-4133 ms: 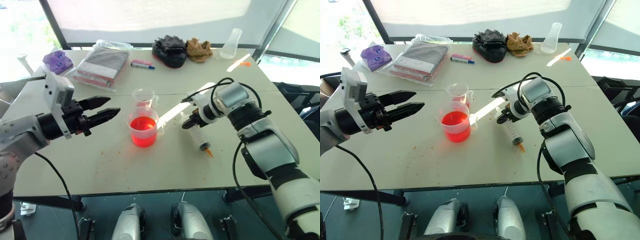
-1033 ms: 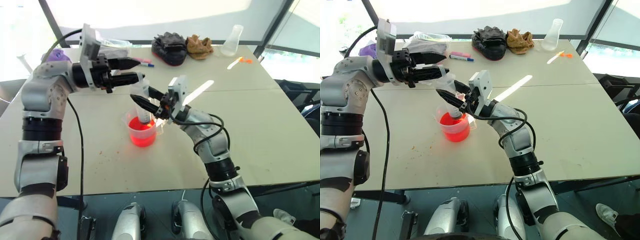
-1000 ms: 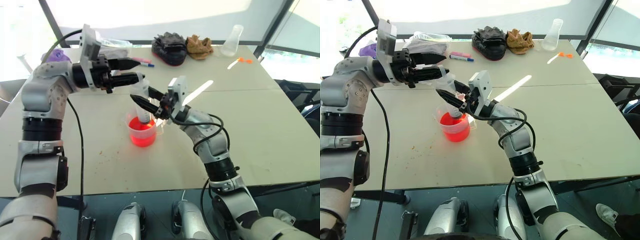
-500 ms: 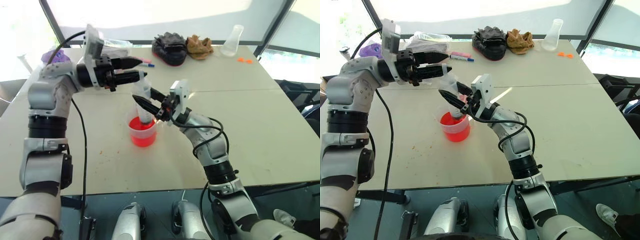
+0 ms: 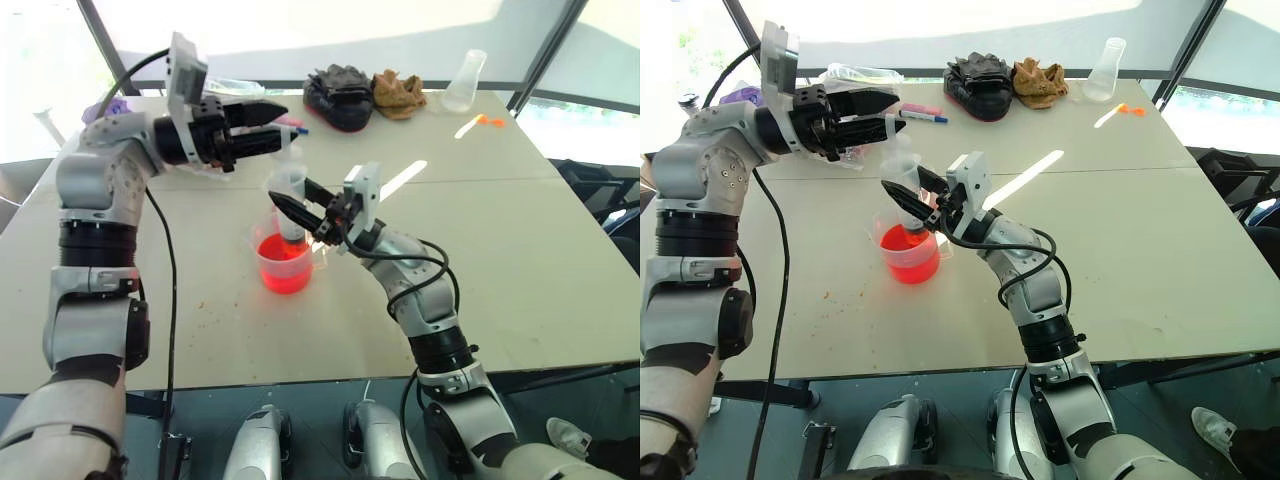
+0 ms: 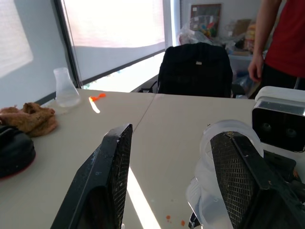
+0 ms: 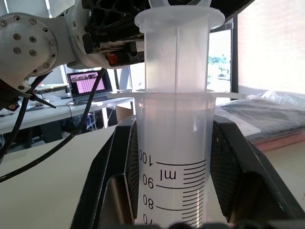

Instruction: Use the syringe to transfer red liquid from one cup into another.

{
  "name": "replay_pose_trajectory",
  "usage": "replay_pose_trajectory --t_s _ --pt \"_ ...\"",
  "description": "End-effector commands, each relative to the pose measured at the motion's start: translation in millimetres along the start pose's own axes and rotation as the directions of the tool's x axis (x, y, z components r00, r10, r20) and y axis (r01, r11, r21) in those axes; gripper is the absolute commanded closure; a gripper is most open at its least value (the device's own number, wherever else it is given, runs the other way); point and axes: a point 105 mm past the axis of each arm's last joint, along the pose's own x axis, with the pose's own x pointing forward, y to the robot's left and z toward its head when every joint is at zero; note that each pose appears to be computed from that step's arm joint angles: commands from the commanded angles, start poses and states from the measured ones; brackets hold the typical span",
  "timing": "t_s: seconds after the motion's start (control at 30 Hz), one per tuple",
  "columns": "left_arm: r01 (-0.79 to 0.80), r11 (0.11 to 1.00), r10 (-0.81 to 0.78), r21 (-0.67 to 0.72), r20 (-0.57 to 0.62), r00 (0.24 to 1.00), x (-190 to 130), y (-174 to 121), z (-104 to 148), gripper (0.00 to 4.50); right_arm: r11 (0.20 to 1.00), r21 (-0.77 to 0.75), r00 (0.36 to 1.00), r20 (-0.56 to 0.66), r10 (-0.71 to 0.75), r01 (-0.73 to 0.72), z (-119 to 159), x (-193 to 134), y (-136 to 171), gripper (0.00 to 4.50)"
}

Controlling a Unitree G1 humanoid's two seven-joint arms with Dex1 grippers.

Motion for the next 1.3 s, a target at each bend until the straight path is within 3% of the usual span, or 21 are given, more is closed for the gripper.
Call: replay_pose_trajectory --t_s 0.03,0.23,0.37,0.63,0.9,1.1,1.3 --pt "-0.076 0.990 0.058 0.115 0.151 0.987 -3.6 5.8 52.4 1.92 0.986 0.019 0.986 -0.037 0.164 -0.163 -12.4 14.8 39.0 3.07" --pt "-0.027 0.996 0.024 0.086 0.035 0.999 -26.4 -3.2 34.1 1.92 0.996 0.021 0.995 0.059 0.086 -0.088 23.6 23.7 16.9 3.07" --pt "-0.080 0.995 0.081 0.054 -0.033 0.996 -59.6 -2.3 22.1 1.92 0.999 0.002 0.986 0.161 0.041 -0.042 71.3 24.9 -2.4 3.07" --pt "-0.199 0.980 0.194 -0.013 -0.180 0.964 -111.8 -11.2 -12.3 1.92 0.999 -0.039 0.986 0.165 0.011 -0.004 84.8 13.7 -13.2 3.07" --pt "-0.403 0.914 0.406 0.051 -0.060 0.912 -119.6 8.6 -2.2 1.92 1.000 0.024 0.982 0.187 -0.013 0.009 90.2 17.1 -14.5 3.07" --pt "-0.443 0.895 0.443 0.060 0.008 0.896 -106.8 18.0 -3.9 1.92 0.996 -0.047 0.973 0.222 -0.069 0.082 107.1 43.8 -48.3 3.07" --pt "-0.456 0.888 0.454 0.061 0.053 0.890 -94.8 27.0 -7.8 1.92 0.988 -0.106 0.978 0.187 -0.089 0.110 91.1 70.4 -75.8 3.07"
